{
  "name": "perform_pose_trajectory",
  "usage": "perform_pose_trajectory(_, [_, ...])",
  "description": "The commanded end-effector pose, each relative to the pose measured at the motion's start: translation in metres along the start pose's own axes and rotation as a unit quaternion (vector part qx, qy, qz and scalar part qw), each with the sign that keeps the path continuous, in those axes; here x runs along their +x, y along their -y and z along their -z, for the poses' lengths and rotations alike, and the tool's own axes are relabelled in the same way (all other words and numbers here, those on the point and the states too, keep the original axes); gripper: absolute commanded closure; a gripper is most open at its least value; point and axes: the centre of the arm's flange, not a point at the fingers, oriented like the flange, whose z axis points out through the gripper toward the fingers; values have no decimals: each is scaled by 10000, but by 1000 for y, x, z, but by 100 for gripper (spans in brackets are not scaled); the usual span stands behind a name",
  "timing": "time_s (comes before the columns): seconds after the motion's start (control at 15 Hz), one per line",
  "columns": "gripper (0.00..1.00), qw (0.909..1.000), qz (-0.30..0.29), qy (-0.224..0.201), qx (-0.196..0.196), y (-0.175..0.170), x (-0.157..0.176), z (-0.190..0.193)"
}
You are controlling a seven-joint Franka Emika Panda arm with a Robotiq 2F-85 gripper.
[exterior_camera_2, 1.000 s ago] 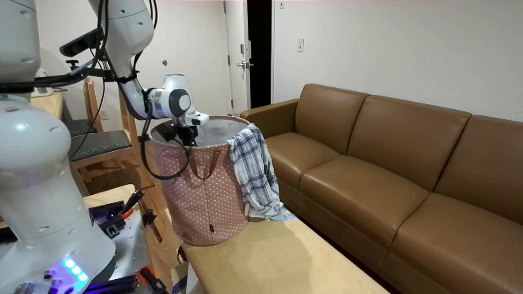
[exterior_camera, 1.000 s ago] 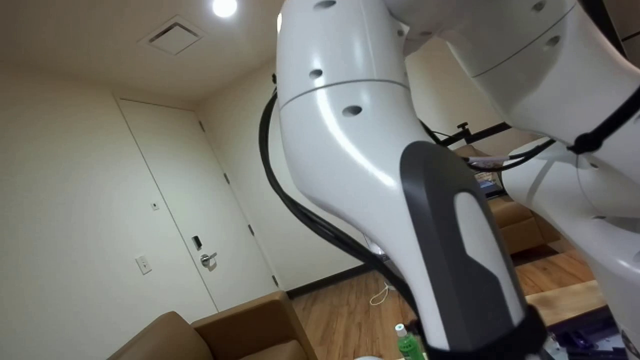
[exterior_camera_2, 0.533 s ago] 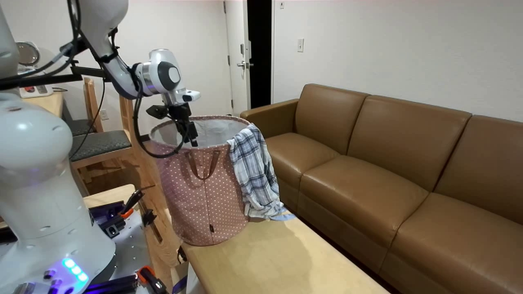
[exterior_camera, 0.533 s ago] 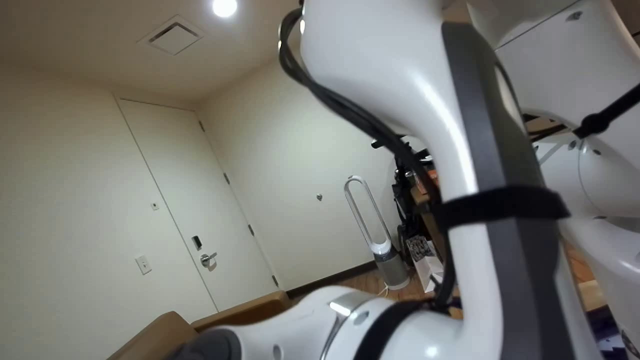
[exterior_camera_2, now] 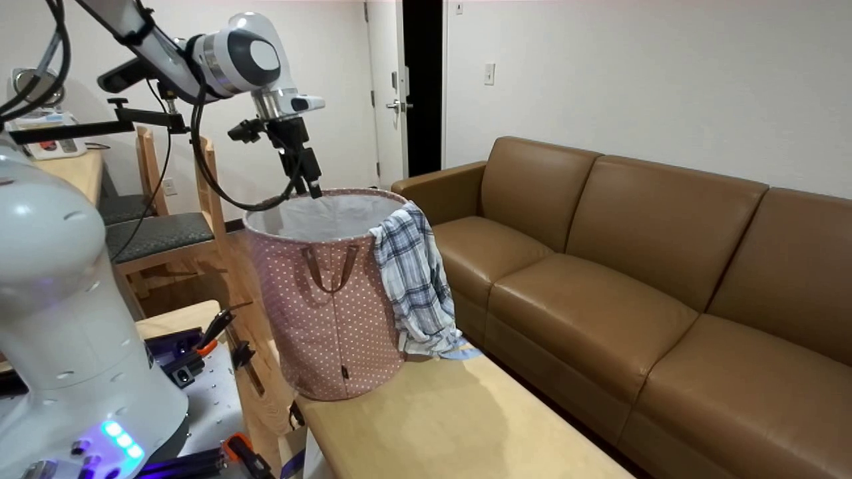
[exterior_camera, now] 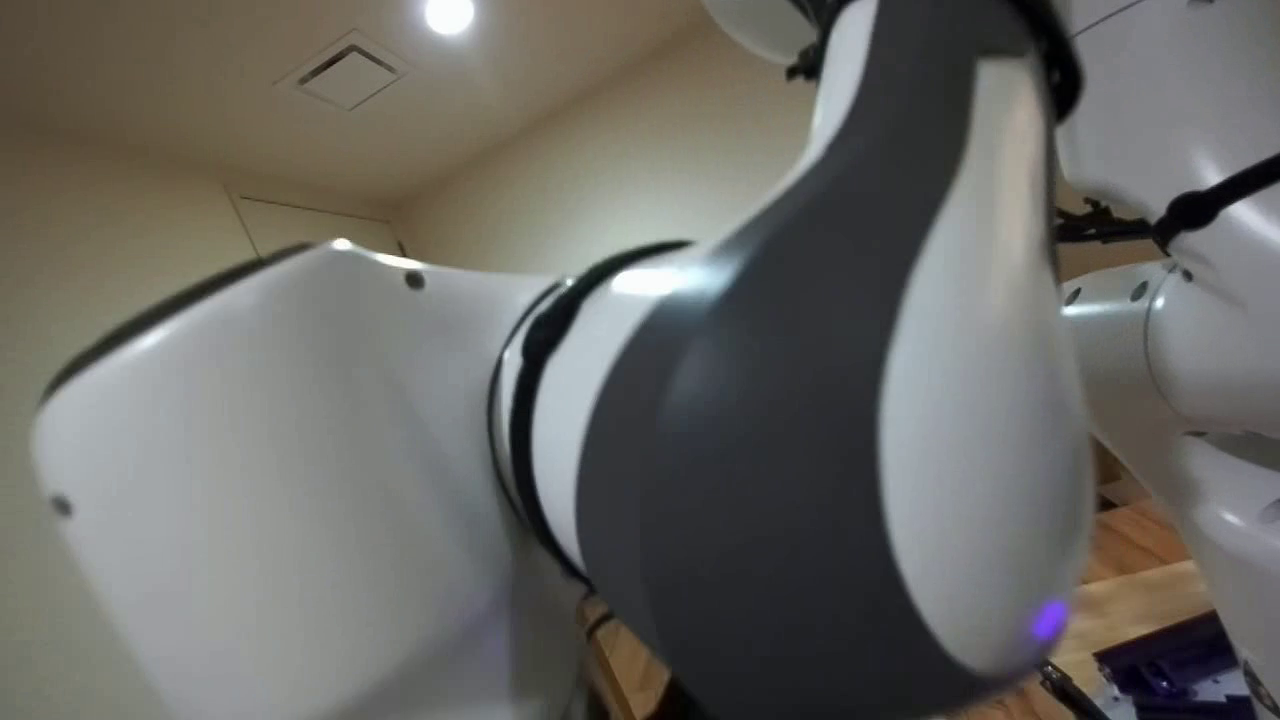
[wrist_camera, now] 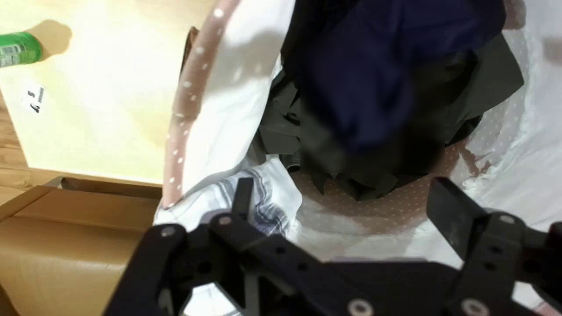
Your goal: Move the clothes from the table and put them in the laundry bag
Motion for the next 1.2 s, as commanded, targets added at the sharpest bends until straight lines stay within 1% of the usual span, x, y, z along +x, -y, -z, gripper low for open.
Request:
perform_pose_trajectory(0.0, [0,9991,373,154,153,-46,6,36])
perform_pose_trajectory(0.07, [0,9991,412,20,126,-53,4,36])
perform_pose_trajectory(0.13, [0,9997,239,19,99,-33,9,26])
perform_pose_trajectory(0.2, [0,9997,215,-33,98,-39,12,31])
perform_pose_trajectory(0.33, [0,9997,229,-38,73,-38,11,30])
perform_pose_trajectory(0.4, [0,9990,241,270,259,-35,9,28])
perform_pose_trajectory(0.47, [0,9963,191,596,589,-40,7,34])
perform_pose_trajectory(0.53, [0,9940,186,806,721,-44,5,38])
perform_pose_trajectory(0.6, [0,9905,-80,979,961,-52,5,44])
perform_pose_trajectory(0.67, [0,9855,-92,1210,1182,-61,4,46])
perform_pose_trajectory(0.8, [0,9787,-323,1490,1378,-81,4,48])
perform_pose_trajectory(0.87, [0,9776,-356,1570,1353,-91,3,46])
perform_pose_trajectory(1.13, [0,9779,-647,1759,924,-118,7,22])
